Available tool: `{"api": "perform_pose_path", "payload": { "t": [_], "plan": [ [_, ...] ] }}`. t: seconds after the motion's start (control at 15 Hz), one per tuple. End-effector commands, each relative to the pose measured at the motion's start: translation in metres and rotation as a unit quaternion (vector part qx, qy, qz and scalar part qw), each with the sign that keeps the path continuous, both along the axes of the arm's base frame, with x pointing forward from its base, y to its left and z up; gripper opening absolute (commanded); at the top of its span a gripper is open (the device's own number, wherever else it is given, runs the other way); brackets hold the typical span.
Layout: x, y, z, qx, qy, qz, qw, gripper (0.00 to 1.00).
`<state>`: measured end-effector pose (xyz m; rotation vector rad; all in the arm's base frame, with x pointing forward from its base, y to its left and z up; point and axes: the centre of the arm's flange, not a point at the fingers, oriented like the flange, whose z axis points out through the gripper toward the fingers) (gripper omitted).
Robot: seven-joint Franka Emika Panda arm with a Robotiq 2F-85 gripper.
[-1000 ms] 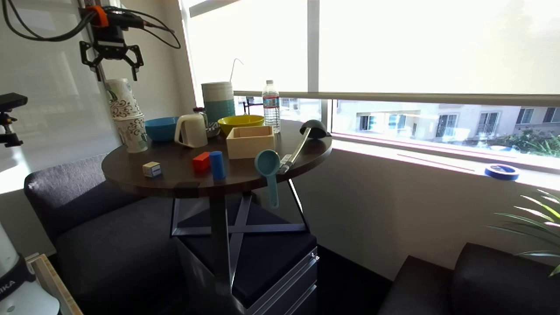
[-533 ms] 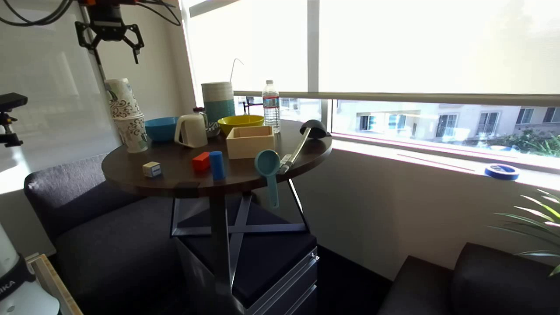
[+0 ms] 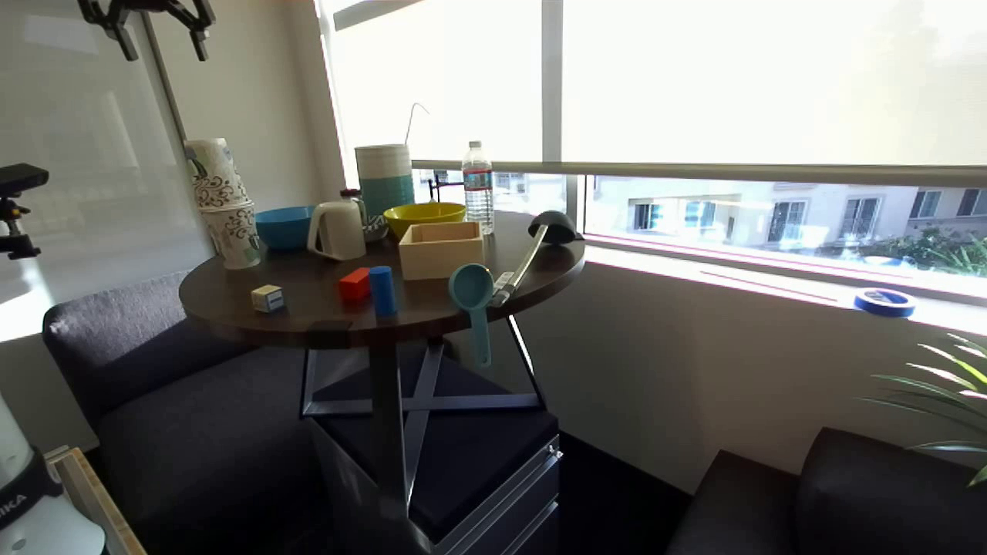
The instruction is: Cover the cup using the other cup
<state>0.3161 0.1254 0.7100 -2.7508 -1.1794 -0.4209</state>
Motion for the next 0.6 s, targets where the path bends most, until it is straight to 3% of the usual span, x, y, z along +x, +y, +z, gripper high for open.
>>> {"api": "perform_pose_path", "payload": {
  "t": [0.0,0.07,0.13,0.53],
  "plan": [
    [-0.039,-0.016,-0.006,0.031,-0.006,-0.039,0.9987,1.0],
    [-0.046,-0.02,-0.007,0.035,-0.007,-0.042,0.9985,1.0],
    [-0.023,-0.012,0.003,0.013,-0.008,-0.026,0.9995,1.0],
    [-0.025,-0.013,0.0,0.013,-0.007,-0.028,0.9995,1.0]
  ]
}}
